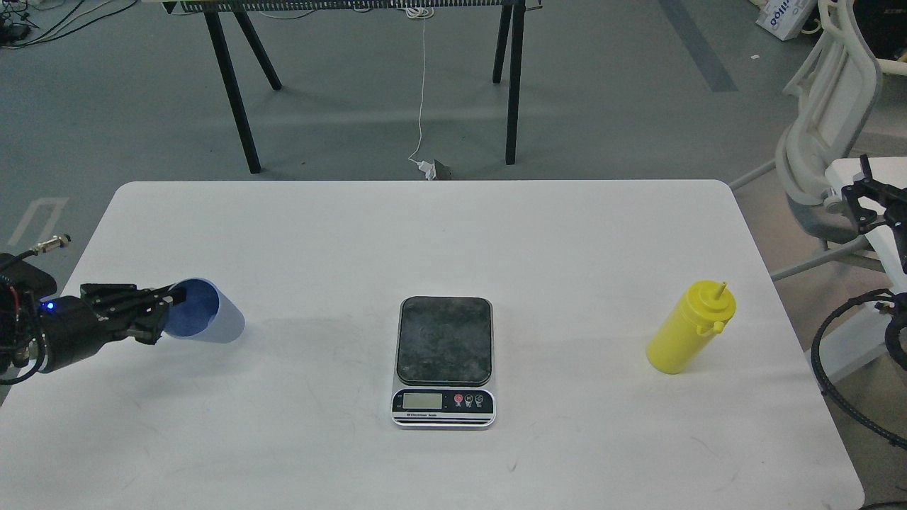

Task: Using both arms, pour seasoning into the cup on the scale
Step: 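Grasp the blue cup with the left gripper and lift it, then carry the blue cup over the scale and lower it onto the scale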

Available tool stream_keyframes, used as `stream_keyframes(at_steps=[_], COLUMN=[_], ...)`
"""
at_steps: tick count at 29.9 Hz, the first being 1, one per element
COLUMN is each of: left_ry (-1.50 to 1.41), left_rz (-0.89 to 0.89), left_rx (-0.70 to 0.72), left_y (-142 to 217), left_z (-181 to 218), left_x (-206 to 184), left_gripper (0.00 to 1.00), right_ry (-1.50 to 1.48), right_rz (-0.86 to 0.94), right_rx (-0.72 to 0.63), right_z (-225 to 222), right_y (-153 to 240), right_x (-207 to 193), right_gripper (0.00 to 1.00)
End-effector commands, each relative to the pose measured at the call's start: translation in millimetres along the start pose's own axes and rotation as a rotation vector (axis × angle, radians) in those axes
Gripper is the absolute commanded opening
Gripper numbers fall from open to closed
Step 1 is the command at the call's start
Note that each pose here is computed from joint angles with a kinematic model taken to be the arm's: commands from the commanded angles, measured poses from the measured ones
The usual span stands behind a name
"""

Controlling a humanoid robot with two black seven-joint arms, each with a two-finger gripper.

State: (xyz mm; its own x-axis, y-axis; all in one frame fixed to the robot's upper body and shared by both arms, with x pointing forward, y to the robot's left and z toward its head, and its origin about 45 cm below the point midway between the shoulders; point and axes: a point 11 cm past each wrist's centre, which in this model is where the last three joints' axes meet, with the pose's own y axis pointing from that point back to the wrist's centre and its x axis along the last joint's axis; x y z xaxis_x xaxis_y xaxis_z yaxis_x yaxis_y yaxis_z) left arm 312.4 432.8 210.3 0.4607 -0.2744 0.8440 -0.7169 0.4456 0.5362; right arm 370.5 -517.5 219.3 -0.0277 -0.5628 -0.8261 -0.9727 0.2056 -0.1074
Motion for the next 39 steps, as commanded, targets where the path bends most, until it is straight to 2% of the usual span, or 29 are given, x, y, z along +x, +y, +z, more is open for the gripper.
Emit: stream_keyframes(at_steps=[1, 4, 8, 14, 18, 23, 27, 33, 39], left_ry=[-0.048, -0.074, -0.117, -0.205, -0.223, -0.247, -0.229, -0.224, -0.216], left_rz=[0.011, -0.016, -0.032, -0.117, -0.147, -0.218, -0.225, -0.228, -0.236], left_rx=[-0.085, -0.191, -0.295, -0.357, -0.410, -0.392, -0.408, -0.410, -0.413], left_y=[-6.3, -23.7, -68.0, -108.6, -129.0, -141.0, -156.0, -158.0, -161.8], left_z=[22.8, 57.8, 109.6, 162.8, 197.4, 205.4, 218.2, 219.8, 222.0], left_x=[49.4, 90.0, 122.8, 129.3, 119.9, 95.6, 91.4, 89.2, 86.7], left_gripper=[0.05, 0.05, 0.05, 0.06, 0.06, 0.07, 0.08, 0.08, 0.15], right_ry=[0.008, 0.007, 0.024, 0.038, 0.051, 0.053, 0.046, 0.026, 0.028], right_rz=[0.005, 0.022, 0.036, 0.053, 0.070, 0.081, 0.079, 0.076, 0.081], right_rx=[0.006, 0.020, 0.034, 0.061, 0.071, 0.076, 0.083, 0.095, 0.094], right_z=[-5.2, -11.0, -22.7, -38.7, -46.9, -49.2, -50.2, -51.4, -51.4], right_y=[1.9, 7.5, 12.8, 19.5, 25.0, 28.9, 29.3, 28.8, 30.4], right_x=[2.1, 8.7, 14.1, 20.1, 26.0, 30.1, 29.6, 28.3, 30.3], right_gripper=[0.99, 1.00, 1.00, 1.00, 1.00, 1.00, 1.00, 1.00, 1.00])
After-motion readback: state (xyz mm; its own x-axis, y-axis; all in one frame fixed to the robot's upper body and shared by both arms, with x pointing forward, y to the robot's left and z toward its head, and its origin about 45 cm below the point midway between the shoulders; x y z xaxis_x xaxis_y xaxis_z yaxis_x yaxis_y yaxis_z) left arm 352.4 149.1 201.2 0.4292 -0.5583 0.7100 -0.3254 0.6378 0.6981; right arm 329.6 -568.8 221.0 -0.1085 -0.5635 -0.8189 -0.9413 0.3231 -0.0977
